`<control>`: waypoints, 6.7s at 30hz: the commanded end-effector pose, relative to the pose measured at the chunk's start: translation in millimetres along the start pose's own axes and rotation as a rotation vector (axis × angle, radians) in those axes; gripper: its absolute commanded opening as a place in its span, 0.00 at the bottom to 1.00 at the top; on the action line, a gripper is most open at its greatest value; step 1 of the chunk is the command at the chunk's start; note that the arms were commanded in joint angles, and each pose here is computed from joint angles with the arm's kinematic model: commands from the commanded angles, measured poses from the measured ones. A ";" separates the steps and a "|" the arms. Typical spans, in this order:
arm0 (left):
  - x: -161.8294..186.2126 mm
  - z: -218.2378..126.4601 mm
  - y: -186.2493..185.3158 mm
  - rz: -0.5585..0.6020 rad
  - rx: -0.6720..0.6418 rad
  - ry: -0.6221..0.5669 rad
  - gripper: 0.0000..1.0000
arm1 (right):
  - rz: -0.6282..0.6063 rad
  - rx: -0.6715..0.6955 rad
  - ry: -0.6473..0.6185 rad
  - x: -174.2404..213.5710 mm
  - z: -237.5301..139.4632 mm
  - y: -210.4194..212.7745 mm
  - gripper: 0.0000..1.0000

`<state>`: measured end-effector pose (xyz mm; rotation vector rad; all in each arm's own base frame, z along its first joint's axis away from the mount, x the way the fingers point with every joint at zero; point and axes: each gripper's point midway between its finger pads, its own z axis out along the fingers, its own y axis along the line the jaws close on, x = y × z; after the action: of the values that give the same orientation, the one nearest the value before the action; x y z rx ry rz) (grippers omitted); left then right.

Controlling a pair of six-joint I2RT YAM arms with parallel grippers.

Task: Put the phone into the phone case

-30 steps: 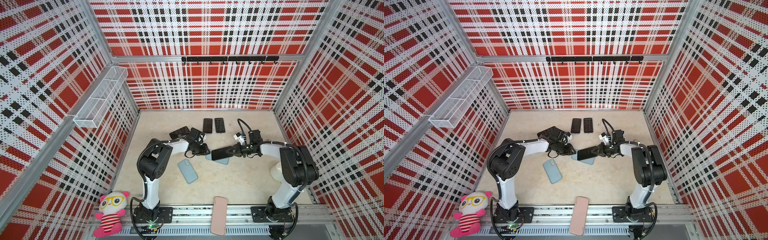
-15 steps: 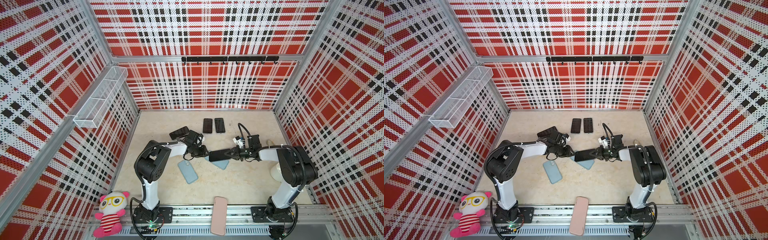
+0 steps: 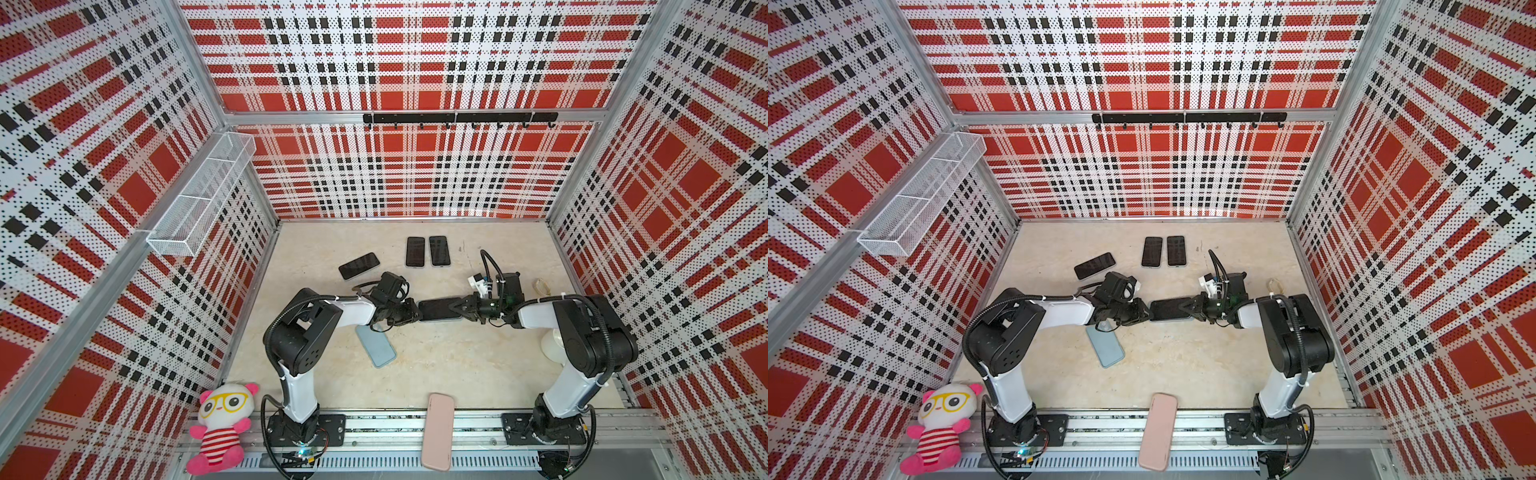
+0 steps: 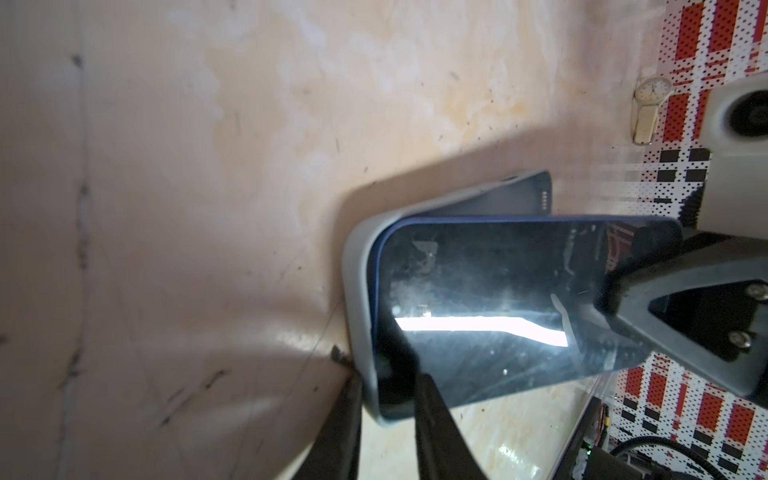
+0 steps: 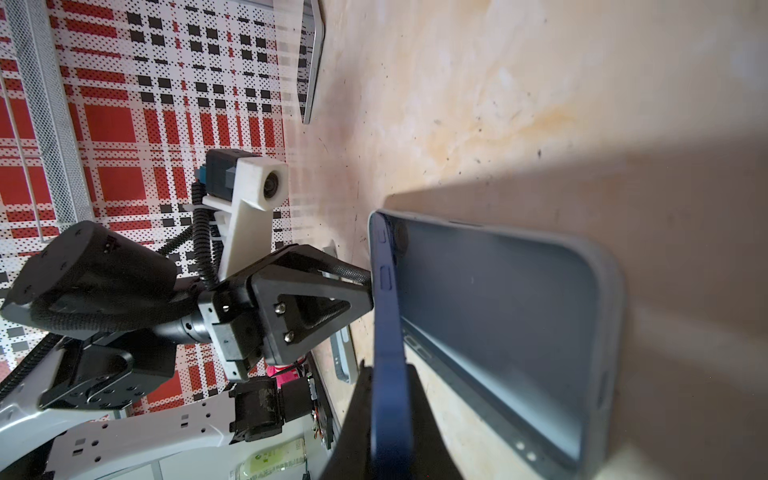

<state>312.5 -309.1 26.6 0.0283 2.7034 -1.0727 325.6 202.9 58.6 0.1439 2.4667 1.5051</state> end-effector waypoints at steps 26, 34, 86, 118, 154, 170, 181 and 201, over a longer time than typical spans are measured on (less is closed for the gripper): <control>-50.1 -26.1 10.0 0.203 -0.056 0.012 0.31 | -0.065 0.294 0.139 -0.1 9.9 -29.4 0.00; -24.3 -6.9 11.4 0.190 -0.034 0.091 0.31 | -0.055 0.319 0.163 -1.0 11.2 -31.1 0.08; -20.9 3.3 25.5 0.225 -0.162 0.099 0.48 | -0.159 0.407 0.335 -8.9 38.9 -18.4 0.44; -28.3 0.9 46.0 0.188 -0.223 0.094 0.37 | -0.167 0.409 0.238 -6.6 43.2 4.5 0.59; -15.4 10.8 23.8 0.226 -0.116 0.129 0.36 | -0.213 0.766 0.246 -13.3 -21.6 -13.3 0.52; -11.1 13.6 28.2 0.225 -0.148 0.144 0.31 | -0.178 0.757 0.317 7.2 -8.9 -39.4 0.24; -8.5 15.6 27.6 0.228 -0.149 0.150 0.31 | -0.173 0.784 0.328 12.5 -10.4 -47.6 0.24; 0.2 22.4 26.2 0.252 -0.168 0.170 0.30 | -0.113 0.882 0.433 52.9 20.6 -102.7 0.15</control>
<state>350.1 -300.4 24.2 0.3799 2.7109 -0.8153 313.3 177.6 19.7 -0.1319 3.1307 0.4214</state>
